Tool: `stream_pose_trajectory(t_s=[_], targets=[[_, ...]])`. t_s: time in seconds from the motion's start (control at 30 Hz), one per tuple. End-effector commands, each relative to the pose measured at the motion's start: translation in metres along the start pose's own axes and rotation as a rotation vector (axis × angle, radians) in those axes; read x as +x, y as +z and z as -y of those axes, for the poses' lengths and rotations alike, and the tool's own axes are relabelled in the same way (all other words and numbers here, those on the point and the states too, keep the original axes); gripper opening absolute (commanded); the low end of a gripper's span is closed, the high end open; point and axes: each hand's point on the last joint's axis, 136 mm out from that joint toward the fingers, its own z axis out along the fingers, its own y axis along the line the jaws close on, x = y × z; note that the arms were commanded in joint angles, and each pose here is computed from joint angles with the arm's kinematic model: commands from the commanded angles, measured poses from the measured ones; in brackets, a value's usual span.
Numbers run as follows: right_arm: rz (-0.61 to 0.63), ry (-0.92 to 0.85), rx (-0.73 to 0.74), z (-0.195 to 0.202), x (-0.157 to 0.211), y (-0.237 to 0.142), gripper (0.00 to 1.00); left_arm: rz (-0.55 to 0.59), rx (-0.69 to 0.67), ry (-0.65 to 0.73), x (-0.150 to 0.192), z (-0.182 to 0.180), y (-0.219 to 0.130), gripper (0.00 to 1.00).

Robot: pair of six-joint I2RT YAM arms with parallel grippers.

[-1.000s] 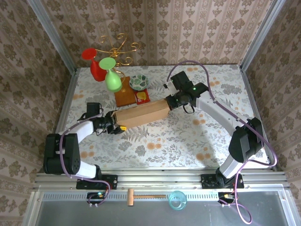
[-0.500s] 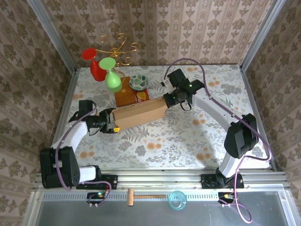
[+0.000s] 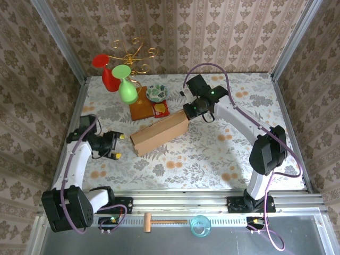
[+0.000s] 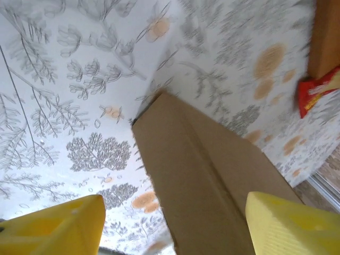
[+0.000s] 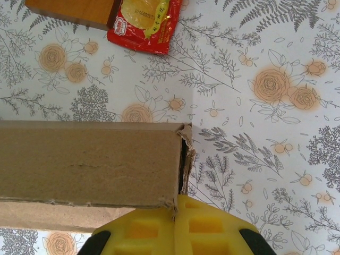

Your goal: Fold the paper box

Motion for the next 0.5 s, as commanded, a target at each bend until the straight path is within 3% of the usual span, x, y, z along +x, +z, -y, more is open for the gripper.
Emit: stream_pose_trajectory(t_s=[0.0, 0.1, 0.17, 0.3, 0.47], targets=[[-0.092, -0.003, 0.030, 0.004, 0.018, 0.002, 0.00, 0.179, -0.032, 0.270, -0.011, 0.018, -0.051, 0.57], [-0.094, 0.002, 0.027, 0.003, 0.018, 0.000, 0.00, 0.240, -0.047, 0.457, -0.005, 0.037, -0.079, 0.44], [-0.103, 0.006, 0.022, 0.003, 0.018, 0.001, 0.00, 0.171, -0.043, 0.620, 0.016, 0.050, -0.079, 0.41], [-0.115, 0.009, 0.021, 0.002, 0.017, 0.002, 0.00, 0.133, -0.100, 0.850, 0.050, 0.045, -0.082, 0.37], [-0.126, 0.008, 0.009, 0.002, 0.015, 0.004, 0.00, 0.146, -0.150, 1.082, 0.064, 0.037, -0.082, 0.37]])
